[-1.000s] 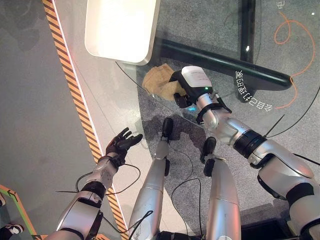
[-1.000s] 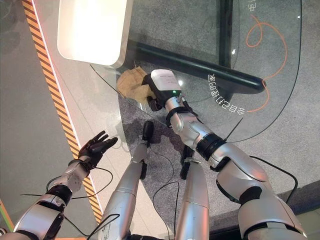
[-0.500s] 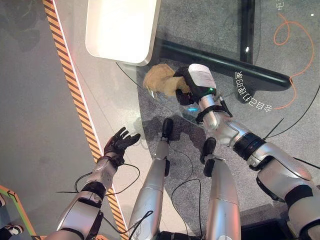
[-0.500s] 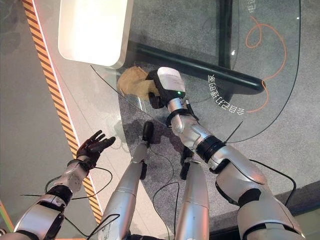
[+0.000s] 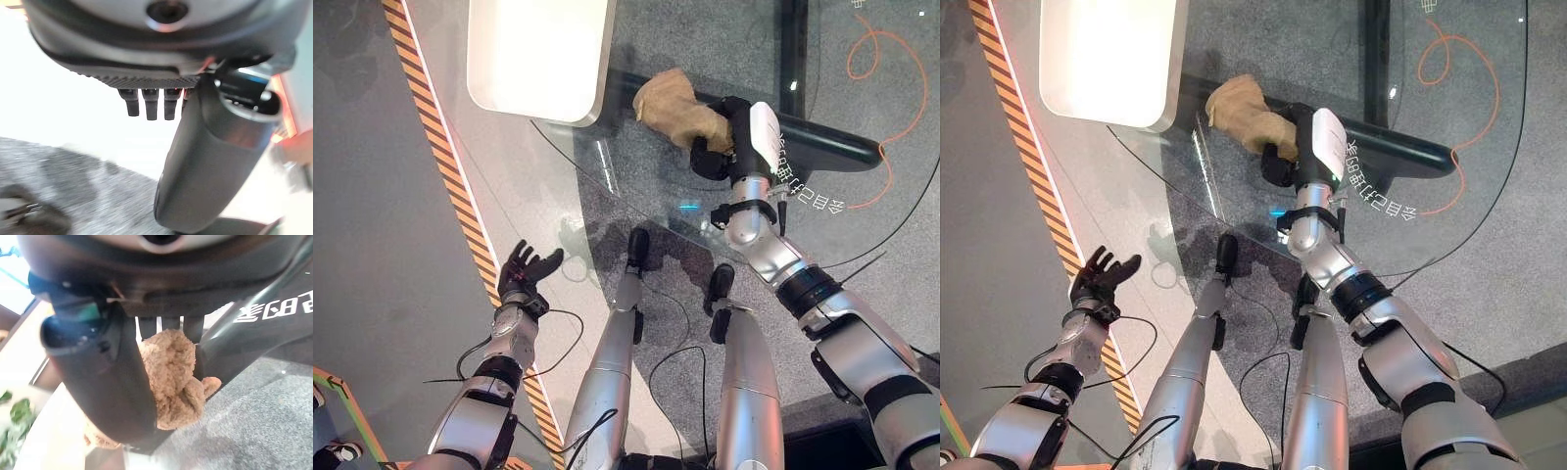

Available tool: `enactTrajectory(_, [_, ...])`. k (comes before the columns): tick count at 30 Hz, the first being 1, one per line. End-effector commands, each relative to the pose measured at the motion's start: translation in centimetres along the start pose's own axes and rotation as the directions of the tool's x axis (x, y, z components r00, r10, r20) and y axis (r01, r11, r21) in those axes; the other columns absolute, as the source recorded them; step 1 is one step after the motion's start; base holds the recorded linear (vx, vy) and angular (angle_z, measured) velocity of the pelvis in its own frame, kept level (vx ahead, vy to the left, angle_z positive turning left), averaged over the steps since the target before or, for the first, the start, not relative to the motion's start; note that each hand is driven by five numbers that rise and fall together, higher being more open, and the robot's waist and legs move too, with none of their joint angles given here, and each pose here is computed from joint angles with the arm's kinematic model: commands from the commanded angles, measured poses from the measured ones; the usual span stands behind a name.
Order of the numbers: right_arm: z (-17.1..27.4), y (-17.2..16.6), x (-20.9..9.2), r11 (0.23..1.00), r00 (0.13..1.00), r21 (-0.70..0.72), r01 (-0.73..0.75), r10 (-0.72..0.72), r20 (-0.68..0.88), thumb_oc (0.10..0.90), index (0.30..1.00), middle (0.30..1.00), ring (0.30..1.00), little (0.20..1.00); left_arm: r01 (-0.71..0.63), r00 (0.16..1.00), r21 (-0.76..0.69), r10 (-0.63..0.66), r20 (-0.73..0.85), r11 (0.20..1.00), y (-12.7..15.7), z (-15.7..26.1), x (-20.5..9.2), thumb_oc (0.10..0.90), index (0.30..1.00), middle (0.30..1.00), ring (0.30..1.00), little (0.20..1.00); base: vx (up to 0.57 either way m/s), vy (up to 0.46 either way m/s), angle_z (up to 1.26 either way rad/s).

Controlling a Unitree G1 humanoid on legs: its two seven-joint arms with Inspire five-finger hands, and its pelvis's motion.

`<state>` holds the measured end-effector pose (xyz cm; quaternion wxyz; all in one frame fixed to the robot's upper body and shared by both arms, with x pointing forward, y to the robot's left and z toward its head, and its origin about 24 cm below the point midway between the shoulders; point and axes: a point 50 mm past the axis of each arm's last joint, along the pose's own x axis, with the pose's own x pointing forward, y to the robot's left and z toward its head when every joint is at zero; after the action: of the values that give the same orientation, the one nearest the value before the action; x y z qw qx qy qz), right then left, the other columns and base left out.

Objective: Wipe the table with a cloth and put it in the basket.

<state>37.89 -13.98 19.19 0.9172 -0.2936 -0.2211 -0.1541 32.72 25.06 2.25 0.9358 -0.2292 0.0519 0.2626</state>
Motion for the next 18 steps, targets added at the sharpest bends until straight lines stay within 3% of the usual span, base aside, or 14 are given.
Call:
enactTrajectory(1, [6.5, -1.8, 0.1, 0.968, 0.945, 0.226, 0.107, -0.17, 0.278, 0.1, 0.3, 0.3, 0.3, 0.2, -0.105, 0.969, -0.082, 0.121, 0.216, 0.991, 1.8, 3.8, 0.3, 0.8, 0.9, 0.9, 0.9, 0.9, 0.0, 0.0, 0.0])
enactTrajectory(9, [8.7, -3.5, -1.3, 0.952, 0.888, 0.289, 0.098, -0.215, 0.407, 0.1, 0.3, 0.3, 0.3, 0.2, 0.119, 0.88, -0.247, 0.013, 0.475, 0.962, -2.9, 10.1, -0.6, 0.8, 0.9, 0.9, 0.9, 0.9, 0.0, 0.0, 0.0])
enactTrajectory(12, [9.8, -4.5, -2.2, 0.943, 0.851, 0.323, 0.081, -0.234, 0.47, 0.1, 0.3, 0.3, 0.3, 0.2, 0.274, 0.814, -0.283, -0.065, 0.577, 0.919, -5.4, 12.0, -2.3, 0.8, 0.9, 0.9, 0.9, 0.9, 0.0, 0.0, 0.0])
enactTrajectory(18, [11.0, -5.6, -3.4, 0.926, 0.807, 0.374, 0.05, -0.258, 0.531, 0.1, 0.3, 0.3, 0.3, 0.2, 0.45, 0.729, -0.299, -0.152, 0.668, 0.842, -7.6, 13.7, -5.2, 0.8, 0.9, 0.9, 0.9, 0.9, -0.01, -0.034, 0.0])
